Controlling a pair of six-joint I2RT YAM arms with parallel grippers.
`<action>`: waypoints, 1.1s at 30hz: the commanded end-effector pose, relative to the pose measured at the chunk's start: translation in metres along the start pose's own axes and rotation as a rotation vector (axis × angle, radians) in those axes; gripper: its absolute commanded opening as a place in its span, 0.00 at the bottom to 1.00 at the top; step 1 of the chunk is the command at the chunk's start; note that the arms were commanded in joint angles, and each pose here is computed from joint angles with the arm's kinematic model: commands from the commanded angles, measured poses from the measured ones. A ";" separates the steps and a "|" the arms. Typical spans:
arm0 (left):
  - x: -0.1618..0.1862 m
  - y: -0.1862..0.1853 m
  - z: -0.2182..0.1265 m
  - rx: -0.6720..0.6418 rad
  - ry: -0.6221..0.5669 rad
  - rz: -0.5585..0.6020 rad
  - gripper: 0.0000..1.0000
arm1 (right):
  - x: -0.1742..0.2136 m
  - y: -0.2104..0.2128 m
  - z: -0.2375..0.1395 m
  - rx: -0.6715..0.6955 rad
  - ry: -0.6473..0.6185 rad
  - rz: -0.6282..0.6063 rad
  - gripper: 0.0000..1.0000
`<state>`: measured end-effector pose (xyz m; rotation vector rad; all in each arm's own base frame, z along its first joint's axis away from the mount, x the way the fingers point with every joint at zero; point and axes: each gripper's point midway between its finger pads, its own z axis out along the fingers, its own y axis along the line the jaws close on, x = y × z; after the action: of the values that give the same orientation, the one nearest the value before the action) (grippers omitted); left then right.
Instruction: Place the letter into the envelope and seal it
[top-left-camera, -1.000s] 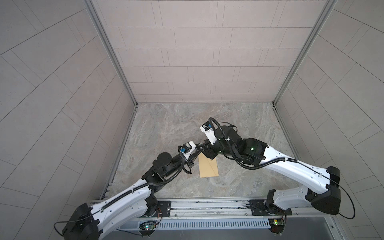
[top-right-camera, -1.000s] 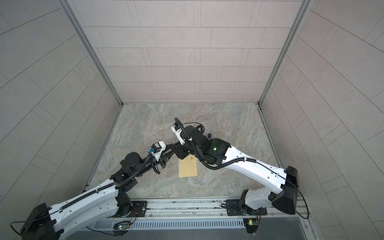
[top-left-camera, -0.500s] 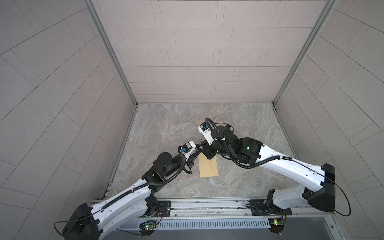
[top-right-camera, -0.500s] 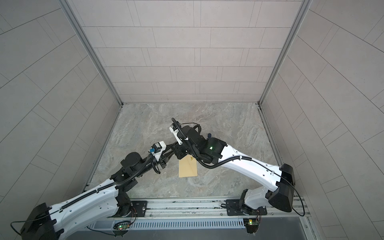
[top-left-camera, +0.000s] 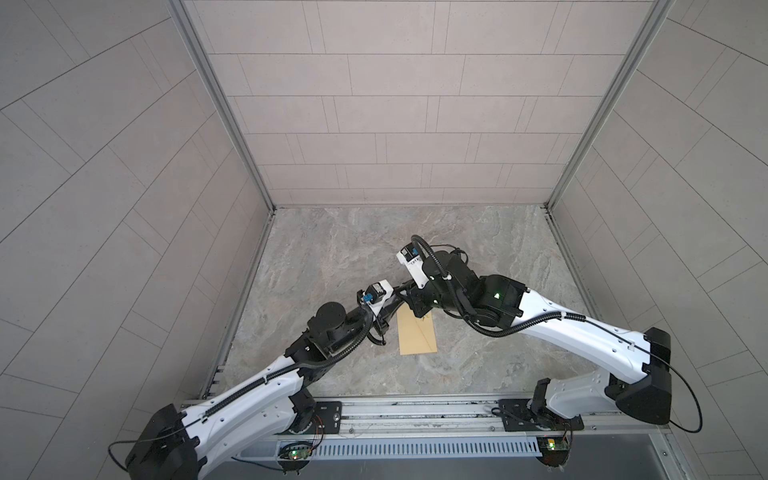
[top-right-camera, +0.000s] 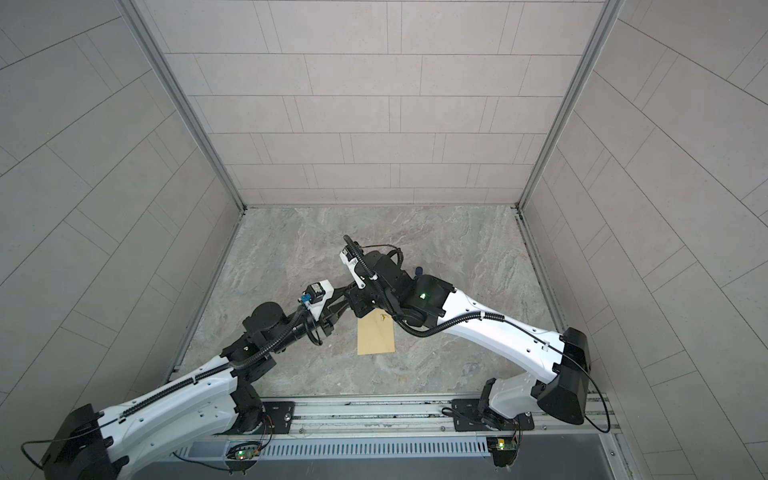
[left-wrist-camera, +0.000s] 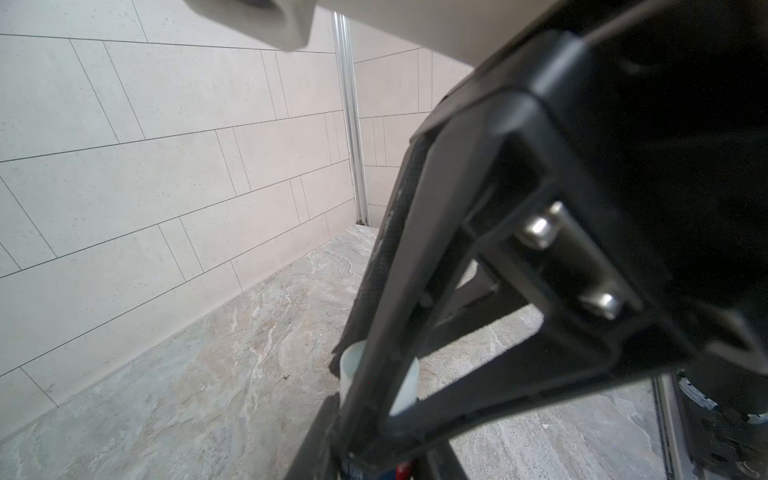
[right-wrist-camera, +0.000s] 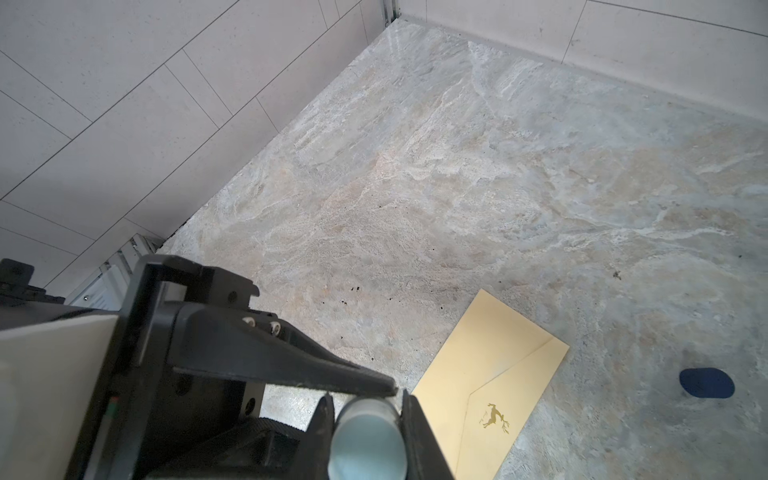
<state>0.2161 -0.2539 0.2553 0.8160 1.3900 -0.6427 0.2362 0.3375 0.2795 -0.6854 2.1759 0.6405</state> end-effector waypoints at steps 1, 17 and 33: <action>-0.020 0.001 0.002 0.000 -0.046 -0.013 0.27 | -0.013 0.001 -0.018 -0.006 -0.064 -0.015 0.12; -0.011 0.002 0.004 -0.013 -0.044 -0.032 0.42 | -0.018 0.001 -0.034 -0.077 -0.093 0.017 0.11; -0.006 -0.002 0.005 0.014 -0.034 -0.031 0.02 | -0.015 0.002 -0.028 -0.088 -0.080 0.020 0.27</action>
<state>0.2171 -0.2599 0.2522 0.8087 1.4125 -0.6766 0.2299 0.3262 0.3097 -0.6707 2.0934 0.7642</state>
